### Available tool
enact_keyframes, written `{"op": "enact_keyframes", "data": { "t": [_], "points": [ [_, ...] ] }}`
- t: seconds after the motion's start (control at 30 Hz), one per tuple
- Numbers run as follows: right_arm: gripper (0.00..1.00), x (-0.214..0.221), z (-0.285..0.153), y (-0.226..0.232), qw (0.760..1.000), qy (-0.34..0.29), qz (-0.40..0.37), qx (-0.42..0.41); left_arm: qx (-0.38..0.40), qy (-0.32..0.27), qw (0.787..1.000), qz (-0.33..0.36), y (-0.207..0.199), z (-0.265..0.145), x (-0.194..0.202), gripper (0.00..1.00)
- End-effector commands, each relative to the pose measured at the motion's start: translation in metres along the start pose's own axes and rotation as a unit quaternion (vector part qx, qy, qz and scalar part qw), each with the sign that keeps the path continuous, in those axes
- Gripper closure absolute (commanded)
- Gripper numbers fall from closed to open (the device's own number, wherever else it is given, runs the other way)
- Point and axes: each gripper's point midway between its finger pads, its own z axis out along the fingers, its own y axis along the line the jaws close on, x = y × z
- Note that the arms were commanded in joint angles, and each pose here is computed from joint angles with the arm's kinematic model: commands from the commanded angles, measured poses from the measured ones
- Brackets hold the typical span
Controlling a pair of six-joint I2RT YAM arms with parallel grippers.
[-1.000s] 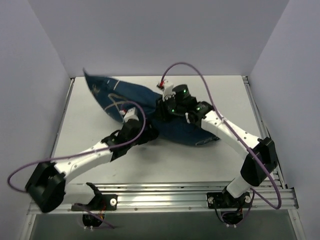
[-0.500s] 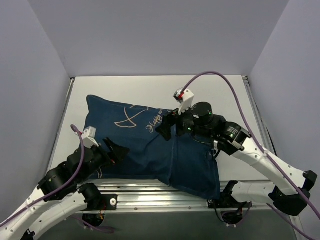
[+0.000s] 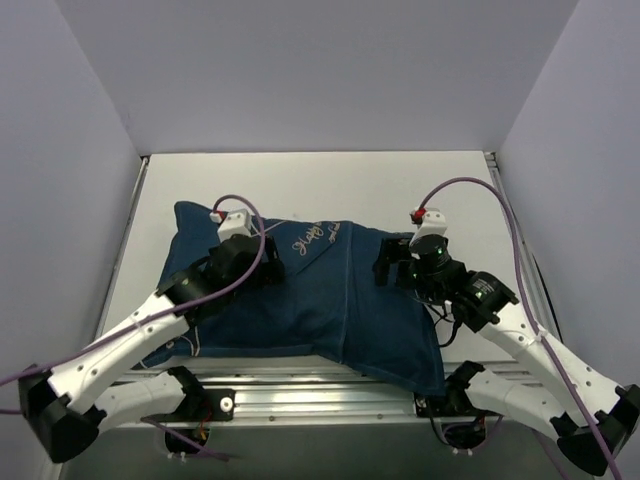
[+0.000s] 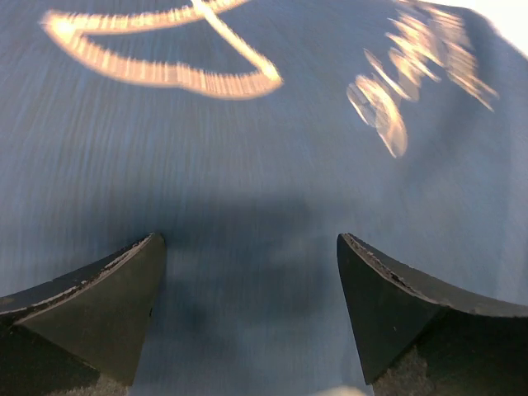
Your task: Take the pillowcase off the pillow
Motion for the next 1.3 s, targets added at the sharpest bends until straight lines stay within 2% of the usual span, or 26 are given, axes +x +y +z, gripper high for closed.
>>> {"op": "enact_keyframes", "data": {
  "t": [0.0,0.17,0.27,0.4,0.57,0.7,0.83,0.9,1.07,1.2,1.27],
  "points": [
    [0.13,0.011,0.005,-0.014,1.0,-0.003,0.023,0.017,0.008,-0.02,1.0,-0.017,-0.006,0.034,-0.016,0.06],
    [0.16,0.037,0.038,0.001,0.999,0.026,0.014,-0.022,-0.067,-0.012,0.996,-0.059,0.05,0.07,0.0,0.06],
    [0.18,0.036,0.056,0.018,0.998,0.02,0.015,-0.058,-0.105,-0.022,0.991,-0.083,0.087,0.069,0.004,0.06],
    [0.19,0.022,0.079,0.034,0.998,0.008,0.006,-0.07,-0.106,-0.037,0.988,-0.106,0.109,0.062,-0.009,0.06],
    [0.2,-0.004,0.096,0.04,0.999,-0.002,-0.026,-0.043,-0.062,-0.042,0.995,-0.067,0.087,0.041,-0.039,0.06],
    [0.2,-0.041,0.083,0.054,0.998,-0.036,-0.031,-0.049,0.03,-0.055,0.998,-0.022,0.045,0.012,-0.072,0.06],
    [0.2,-0.048,0.071,0.069,0.996,-0.045,-0.04,-0.06,0.075,-0.044,0.996,0.02,0.019,-0.003,-0.081,0.06],
    [0.2,-0.047,0.068,0.079,0.995,-0.048,-0.049,-0.068,0.07,-0.044,0.996,0.038,0.019,-0.001,-0.082,0.06],
    [0.21,-0.033,0.072,0.098,0.994,-0.034,-0.066,-0.076,0.034,0.003,0.997,0.065,0.032,0.03,-0.061,0.06],
    [0.4,-0.02,0.082,0.098,0.995,-0.025,-0.068,-0.069,0.011,0.03,0.997,0.064,0.049,0.056,-0.034,0.06],
    [0.46,-0.014,0.085,0.095,0.995,-0.019,-0.072,-0.065,-0.01,0.048,0.997,0.062,0.059,0.066,-0.021,0.06]
  ]
}}
